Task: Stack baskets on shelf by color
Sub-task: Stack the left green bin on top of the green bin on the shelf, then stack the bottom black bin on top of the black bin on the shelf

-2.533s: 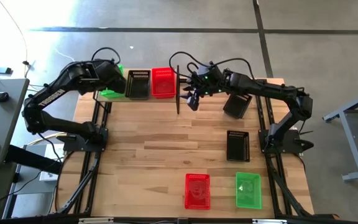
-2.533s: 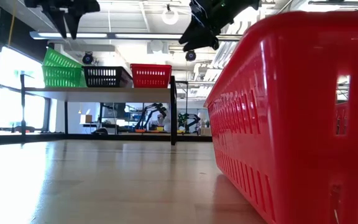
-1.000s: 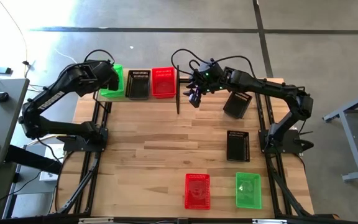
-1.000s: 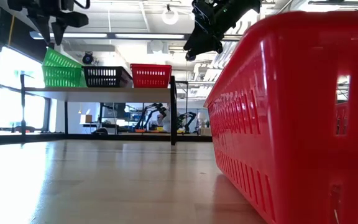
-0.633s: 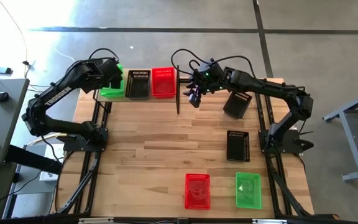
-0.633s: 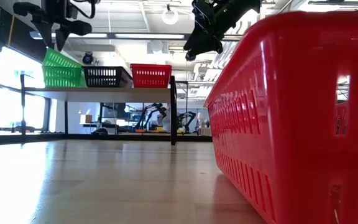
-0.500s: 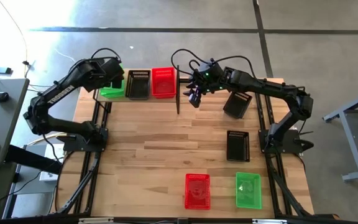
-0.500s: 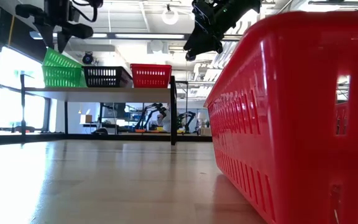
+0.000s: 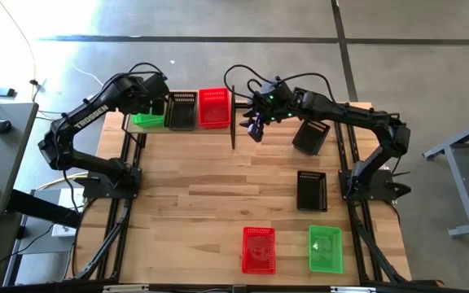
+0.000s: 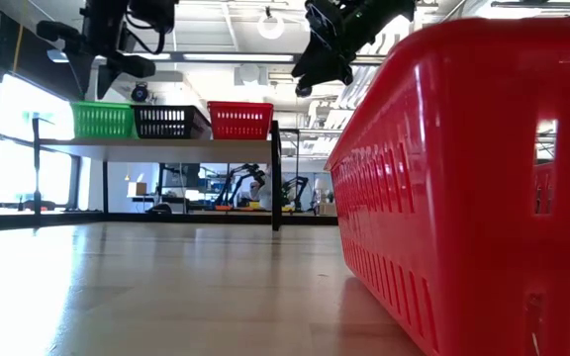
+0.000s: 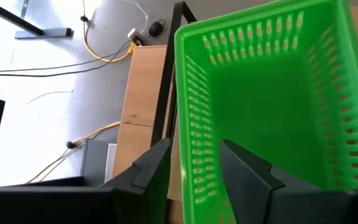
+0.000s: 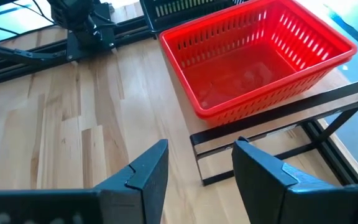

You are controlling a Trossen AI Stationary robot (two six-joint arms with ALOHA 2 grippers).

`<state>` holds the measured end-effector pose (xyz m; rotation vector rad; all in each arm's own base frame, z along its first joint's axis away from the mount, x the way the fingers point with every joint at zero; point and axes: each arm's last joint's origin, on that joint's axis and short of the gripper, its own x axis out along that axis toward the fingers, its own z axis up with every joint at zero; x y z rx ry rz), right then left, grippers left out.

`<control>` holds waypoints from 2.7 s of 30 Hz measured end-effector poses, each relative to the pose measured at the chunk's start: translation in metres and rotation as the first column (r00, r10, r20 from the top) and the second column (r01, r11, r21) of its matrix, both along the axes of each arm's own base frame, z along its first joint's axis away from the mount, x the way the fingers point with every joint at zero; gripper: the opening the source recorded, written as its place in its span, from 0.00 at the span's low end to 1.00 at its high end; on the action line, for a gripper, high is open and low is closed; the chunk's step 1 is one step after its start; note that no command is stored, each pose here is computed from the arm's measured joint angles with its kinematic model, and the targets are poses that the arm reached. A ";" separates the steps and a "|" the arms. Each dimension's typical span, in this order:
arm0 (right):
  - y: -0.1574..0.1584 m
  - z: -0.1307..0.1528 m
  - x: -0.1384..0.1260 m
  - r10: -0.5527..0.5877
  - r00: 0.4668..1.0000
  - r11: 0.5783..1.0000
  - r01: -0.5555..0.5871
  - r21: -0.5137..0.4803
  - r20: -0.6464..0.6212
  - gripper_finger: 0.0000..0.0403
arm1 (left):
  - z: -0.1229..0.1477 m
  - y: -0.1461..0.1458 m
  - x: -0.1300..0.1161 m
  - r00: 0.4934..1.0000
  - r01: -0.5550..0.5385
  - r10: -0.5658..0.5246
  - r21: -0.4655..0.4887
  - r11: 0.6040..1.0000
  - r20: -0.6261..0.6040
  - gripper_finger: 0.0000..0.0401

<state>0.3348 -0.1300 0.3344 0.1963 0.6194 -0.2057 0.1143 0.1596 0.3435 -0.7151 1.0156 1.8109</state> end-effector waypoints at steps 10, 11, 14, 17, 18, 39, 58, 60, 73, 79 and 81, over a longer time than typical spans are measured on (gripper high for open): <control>0.000 -0.001 0.000 0.001 1.000 1.000 -0.001 0.003 -0.008 0.40 | 0.004 -0.006 -0.003 0.999 0.035 -0.035 -0.019 0.999 0.035 0.17; 0.000 -0.001 0.000 0.001 1.000 1.000 -0.001 0.004 -0.008 0.40 | 0.005 -0.008 -0.003 0.998 0.054 -0.053 -0.022 0.998 0.040 0.15; 0.000 -0.001 0.000 0.001 1.000 1.000 -0.001 0.004 -0.008 0.40 | 0.009 -0.016 -0.002 0.994 0.094 -0.093 -0.014 0.995 0.060 0.12; 0.000 -0.001 0.000 0.001 1.000 1.000 -0.001 0.003 -0.007 0.40 | 0.011 -0.023 0.002 0.986 0.130 -0.128 -0.013 0.991 0.102 0.10; 0.000 -0.001 0.000 0.000 1.000 1.000 0.000 0.003 -0.007 0.40 | 0.011 -0.024 0.003 0.984 0.140 -0.137 -0.018 0.990 0.113 0.09; 0.000 -0.001 0.000 -0.012 1.000 1.000 0.012 0.004 -0.008 0.40 | -0.016 -0.001 0.029 0.979 0.198 -0.202 -0.179 0.964 -0.001 0.00; 0.005 -0.002 0.000 -0.016 1.000 0.999 0.016 0.039 -0.025 0.40 | 0.035 -0.042 0.005 0.923 0.367 -0.373 0.073 0.927 0.096 0.00; 0.012 -0.004 0.001 -0.007 0.999 0.997 0.011 0.070 -0.049 0.40 | 0.042 -0.054 0.001 0.901 0.402 -0.416 0.125 0.907 0.124 0.00; 0.068 -0.022 -0.004 -0.017 0.950 0.973 0.087 0.212 -0.313 0.40 | 0.055 -0.108 -0.003 0.568 0.709 -0.767 0.297 0.640 0.299 0.00; 0.108 -0.028 -0.010 0.030 0.902 0.960 0.095 0.265 -0.430 0.40 | 0.055 -0.124 0.004 0.404 0.802 -0.847 0.311 0.510 0.346 0.00; 0.123 -0.030 -0.013 0.044 0.878 0.960 0.095 0.262 -0.477 0.40 | 0.055 -0.129 0.005 0.362 0.824 -0.867 0.319 0.469 0.343 0.00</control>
